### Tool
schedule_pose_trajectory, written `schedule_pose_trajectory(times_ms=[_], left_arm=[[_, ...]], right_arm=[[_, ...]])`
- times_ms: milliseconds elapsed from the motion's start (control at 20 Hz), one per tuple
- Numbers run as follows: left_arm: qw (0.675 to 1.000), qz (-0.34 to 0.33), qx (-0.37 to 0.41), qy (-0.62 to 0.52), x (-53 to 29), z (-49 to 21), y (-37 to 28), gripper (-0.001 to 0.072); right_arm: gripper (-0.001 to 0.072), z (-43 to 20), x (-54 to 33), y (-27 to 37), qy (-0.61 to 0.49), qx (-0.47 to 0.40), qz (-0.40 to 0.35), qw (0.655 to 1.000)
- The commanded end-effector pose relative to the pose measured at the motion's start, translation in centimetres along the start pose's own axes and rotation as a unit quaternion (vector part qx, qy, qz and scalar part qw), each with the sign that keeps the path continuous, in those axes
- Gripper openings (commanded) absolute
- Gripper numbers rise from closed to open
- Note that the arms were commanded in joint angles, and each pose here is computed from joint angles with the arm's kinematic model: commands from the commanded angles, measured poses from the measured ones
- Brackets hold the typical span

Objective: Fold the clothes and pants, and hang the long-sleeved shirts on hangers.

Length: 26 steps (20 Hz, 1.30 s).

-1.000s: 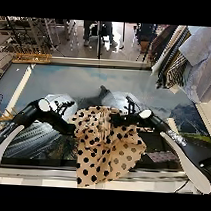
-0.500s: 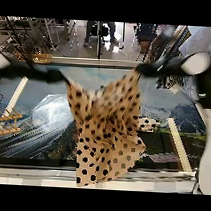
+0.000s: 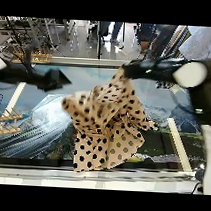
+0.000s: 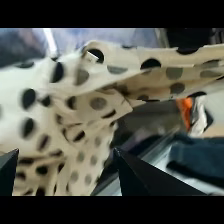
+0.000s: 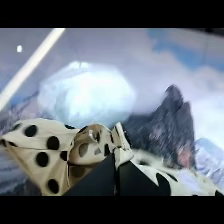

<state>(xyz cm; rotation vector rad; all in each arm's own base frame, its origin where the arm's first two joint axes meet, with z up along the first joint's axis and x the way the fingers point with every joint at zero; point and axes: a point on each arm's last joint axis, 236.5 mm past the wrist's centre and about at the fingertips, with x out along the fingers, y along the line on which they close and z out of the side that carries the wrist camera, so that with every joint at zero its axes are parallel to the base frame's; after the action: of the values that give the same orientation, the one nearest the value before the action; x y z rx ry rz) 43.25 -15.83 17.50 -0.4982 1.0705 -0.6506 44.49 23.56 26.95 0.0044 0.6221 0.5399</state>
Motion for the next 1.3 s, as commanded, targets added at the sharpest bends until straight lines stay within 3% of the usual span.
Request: schedule_pose_trajectory(times_ms=[0, 200, 400, 450, 700, 1000, 1150, 1250], left_arm=[[0.983, 0.12, -0.051, 0.127, -0.3, -7.8, 10.5, 0.057], [0.912, 0.375, -0.136, 0.097, -14.9, -12.3, 24.3, 0.0561], [0.826, 0.52, -0.172, -0.131, -30.9, -10.5, 30.8, 0.0562], [0.815, 0.529, -0.181, -0.153, -32.7, -10.7, 32.2, 0.0573], [0.817, 0.529, -0.19, -0.129, -33.6, -9.2, 39.9, 0.0578], [0.83, 0.51, -0.211, -0.079, -29.3, -9.2, 48.6, 0.0539], [0.833, 0.505, -0.217, -0.071, -27.7, -9.8, 50.9, 0.0217], [0.833, 0.505, -0.215, -0.071, -27.5, -9.7, 51.0, 0.02]], right_arm=[[0.0016, -4.9, 5.8, 2.5, 0.076, -0.02, 0.02, 0.997], [0.0016, -6.8, 8.2, 2.8, 0.103, -0.053, 0.024, 0.993], [0.0017, -5.7, 8.4, 2.4, 0.081, -0.065, 0.017, 0.994], [0.0017, -5.4, 8.4, 2.4, 0.074, -0.065, 0.016, 0.995], [0.0017, -4.8, 8.5, 2.3, 0.06, -0.065, 0.015, 0.996], [0.0017, -4.6, 8.5, 2.3, 0.056, -0.06, 0.014, 0.997], [0.0017, -4.0, 8.6, 2.2, 0.043, -0.061, 0.011, 0.997], [0.0017, -3.7, 8.6, 2.2, 0.038, -0.058, 0.011, 0.998]])
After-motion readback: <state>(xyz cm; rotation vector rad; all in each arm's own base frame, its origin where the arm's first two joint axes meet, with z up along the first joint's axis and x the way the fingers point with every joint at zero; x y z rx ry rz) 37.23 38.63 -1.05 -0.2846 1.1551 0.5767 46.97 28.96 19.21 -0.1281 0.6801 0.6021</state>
